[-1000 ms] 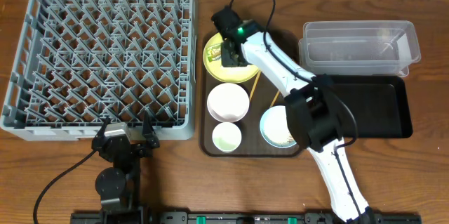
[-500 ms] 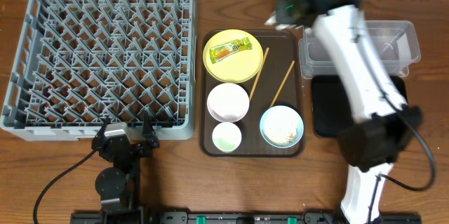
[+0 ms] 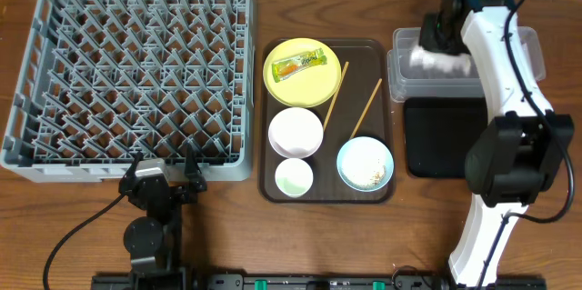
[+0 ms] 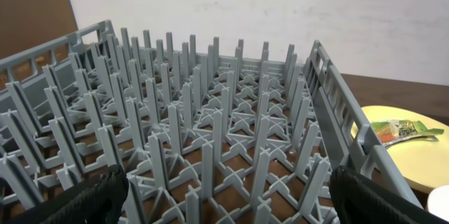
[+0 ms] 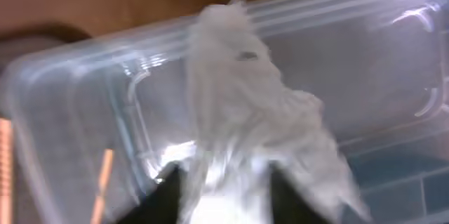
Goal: Sort waste into correct bins and load items into the dishwasher
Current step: 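Reach the right gripper to the wrapper on the yellow plate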
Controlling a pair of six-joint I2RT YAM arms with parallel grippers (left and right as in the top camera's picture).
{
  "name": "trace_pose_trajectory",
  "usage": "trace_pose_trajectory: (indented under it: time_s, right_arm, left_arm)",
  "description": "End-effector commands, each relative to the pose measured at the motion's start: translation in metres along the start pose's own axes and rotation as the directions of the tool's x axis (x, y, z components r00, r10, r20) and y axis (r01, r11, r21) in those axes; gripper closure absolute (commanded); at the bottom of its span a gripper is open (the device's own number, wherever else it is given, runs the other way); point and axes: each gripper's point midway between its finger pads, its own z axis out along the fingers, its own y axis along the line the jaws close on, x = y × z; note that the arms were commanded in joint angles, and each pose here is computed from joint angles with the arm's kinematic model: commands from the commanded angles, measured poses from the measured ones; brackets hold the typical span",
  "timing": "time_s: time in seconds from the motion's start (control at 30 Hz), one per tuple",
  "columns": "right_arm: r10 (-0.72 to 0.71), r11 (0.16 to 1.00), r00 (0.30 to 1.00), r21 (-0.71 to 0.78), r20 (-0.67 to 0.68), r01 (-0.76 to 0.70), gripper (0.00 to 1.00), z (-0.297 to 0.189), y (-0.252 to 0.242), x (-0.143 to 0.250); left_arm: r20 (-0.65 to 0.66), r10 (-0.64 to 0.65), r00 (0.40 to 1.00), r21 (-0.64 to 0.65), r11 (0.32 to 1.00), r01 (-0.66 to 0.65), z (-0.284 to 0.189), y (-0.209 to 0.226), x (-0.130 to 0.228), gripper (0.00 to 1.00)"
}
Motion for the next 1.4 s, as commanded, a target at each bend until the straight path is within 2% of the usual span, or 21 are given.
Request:
trace_pose_trajectory:
  time_s: [0.0,0.1,0.27,0.33,0.4,0.43,0.47,0.53,0.73,0.97,1.17,1.37]
  right_arm:
    - [-0.088,0.996,0.996,-0.004,0.0,0.088,0.25,0.007,0.001,0.002]
    - [-0.136,0.985,0.989,-0.101,0.053,0.141,0.16,-0.01,0.023,-0.011]
    - [-0.146,0.934,0.967,-0.291,0.211,0.205,0.18,-0.074,0.082,-0.042]
    - [-0.107,0.918,0.962,-0.348,0.25,0.192,0.23,-0.091,0.111,-0.047]
    - [-0.046,0.907,0.966,-0.395,0.255,0.148,0.36,-0.1,0.138,-0.045]
    - [-0.012,0.892,0.969,-0.435,0.245,0.122,0.4,-0.099,0.168,-0.036]
    - [0.011,0.88,0.974,-0.464,0.227,0.099,0.4,-0.092,0.197,-0.024]
    - [0.029,0.875,0.978,-0.479,0.207,0.076,0.39,-0.083,0.221,-0.01]
    - [0.048,0.898,0.983,-0.439,0.176,0.034,0.34,-0.043,0.268,0.023]
    - [0.143,0.914,0.979,-0.399,0.144,-0.075,0.15,0.008,0.302,0.048]
    - [0.23,0.918,0.964,-0.359,0.13,-0.171,0.16,0.044,0.309,0.058]
    - [0.225,0.928,0.969,-0.326,0.104,-0.181,0.17,0.07,0.308,0.069]
  left_arm:
    - [-0.046,0.006,0.999,-0.003,1.0,-0.006,0.001,0.001,0.015,0.07]
    - [-0.046,0.006,0.999,-0.003,1.0,-0.006,0.001,0.001,0.015,0.07]
    - [-0.046,0.006,0.999,-0.003,1.0,-0.006,0.001,0.001,0.015,0.07]
    - [-0.046,0.006,0.999,-0.003,1.0,-0.006,0.001,0.001,0.015,0.07]
    - [-0.046,0.006,0.999,-0.003,1.0,-0.006,0.001,0.001,0.015,0.07]
    - [-0.046,0.006,0.999,-0.003,1.0,-0.006,0.001,0.001,0.015,0.07]
    - [-0.046,0.006,0.999,-0.003,1.0,-0.006,0.001,0.001,0.015,0.07]
    - [-0.046,0.006,0.999,-0.003,1.0,-0.006,0.001,0.001,0.015,0.07]
    - [-0.046,0.006,0.999,-0.003,1.0,-0.006,0.001,0.001,0.015,0.07]
    - [-0.046,0.006,0.999,-0.003,1.0,-0.006,0.001,0.001,0.015,0.07]
    - [-0.046,0.006,0.999,-0.003,1.0,-0.006,0.001,0.001,0.015,0.07]
    - [-0.046,0.006,0.999,-0.003,1.0,-0.006,0.001,0.001,0.015,0.07]
